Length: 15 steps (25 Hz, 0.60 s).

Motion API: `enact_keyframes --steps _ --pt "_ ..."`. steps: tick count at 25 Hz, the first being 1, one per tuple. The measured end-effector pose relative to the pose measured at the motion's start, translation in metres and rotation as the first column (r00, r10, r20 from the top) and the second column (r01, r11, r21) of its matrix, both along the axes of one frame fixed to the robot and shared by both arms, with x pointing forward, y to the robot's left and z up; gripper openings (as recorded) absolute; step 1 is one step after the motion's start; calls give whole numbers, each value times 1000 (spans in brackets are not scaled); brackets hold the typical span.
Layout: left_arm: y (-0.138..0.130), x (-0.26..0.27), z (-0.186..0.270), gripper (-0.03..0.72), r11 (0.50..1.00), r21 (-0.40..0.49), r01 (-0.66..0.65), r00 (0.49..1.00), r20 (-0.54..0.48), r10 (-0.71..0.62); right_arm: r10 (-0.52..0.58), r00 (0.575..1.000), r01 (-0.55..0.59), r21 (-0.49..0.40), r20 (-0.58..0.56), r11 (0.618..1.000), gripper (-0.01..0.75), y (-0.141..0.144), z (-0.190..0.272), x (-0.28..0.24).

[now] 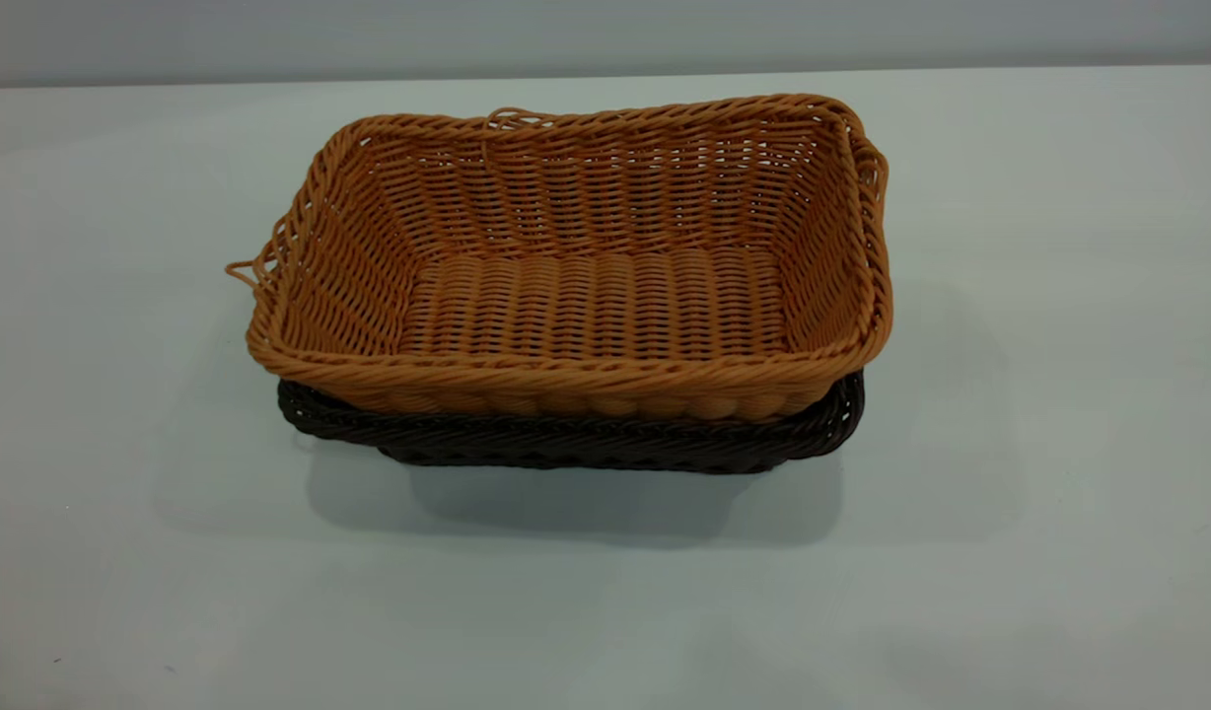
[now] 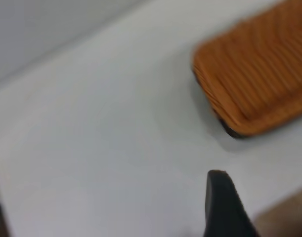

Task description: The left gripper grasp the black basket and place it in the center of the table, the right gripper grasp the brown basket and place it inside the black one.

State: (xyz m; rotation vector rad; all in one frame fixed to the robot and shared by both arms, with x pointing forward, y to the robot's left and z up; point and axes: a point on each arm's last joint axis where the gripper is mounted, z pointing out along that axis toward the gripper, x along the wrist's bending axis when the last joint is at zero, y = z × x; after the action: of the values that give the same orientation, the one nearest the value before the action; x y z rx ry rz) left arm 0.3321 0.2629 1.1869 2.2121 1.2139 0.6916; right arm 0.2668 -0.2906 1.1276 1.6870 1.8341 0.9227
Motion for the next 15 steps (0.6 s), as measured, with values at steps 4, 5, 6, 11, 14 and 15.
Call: enact_keyframes --steps 4,5,6,11,14,15 --pt "-6 -5 -48 359 1000 -17 -4 985 -173 1 -31 997 28 -37 -74 999 552 -4 -56 -2" --pt "-6 -7 -62 359 1000 -10 -4 976 -216 1 -31 996 27 -40 -88 999 552 -3 -66 0" --pt "-6 -10 -75 359 1000 -1 -4 967 -255 4 -31 994 27 -42 -104 999 552 -3 -78 2" --pt "4 -27 -129 359 999 42 -33 927 -372 46 -31 993 26 -45 -117 999 552 -3 -92 5" --pt "11 -39 -154 359 997 40 -60 921 -384 71 -32 993 27 -44 -112 999 552 -3 -92 6" --pt "13 -42 -160 359 997 31 -64 923 -378 71 -32 993 27 -43 -112 999 552 -3 -92 6"
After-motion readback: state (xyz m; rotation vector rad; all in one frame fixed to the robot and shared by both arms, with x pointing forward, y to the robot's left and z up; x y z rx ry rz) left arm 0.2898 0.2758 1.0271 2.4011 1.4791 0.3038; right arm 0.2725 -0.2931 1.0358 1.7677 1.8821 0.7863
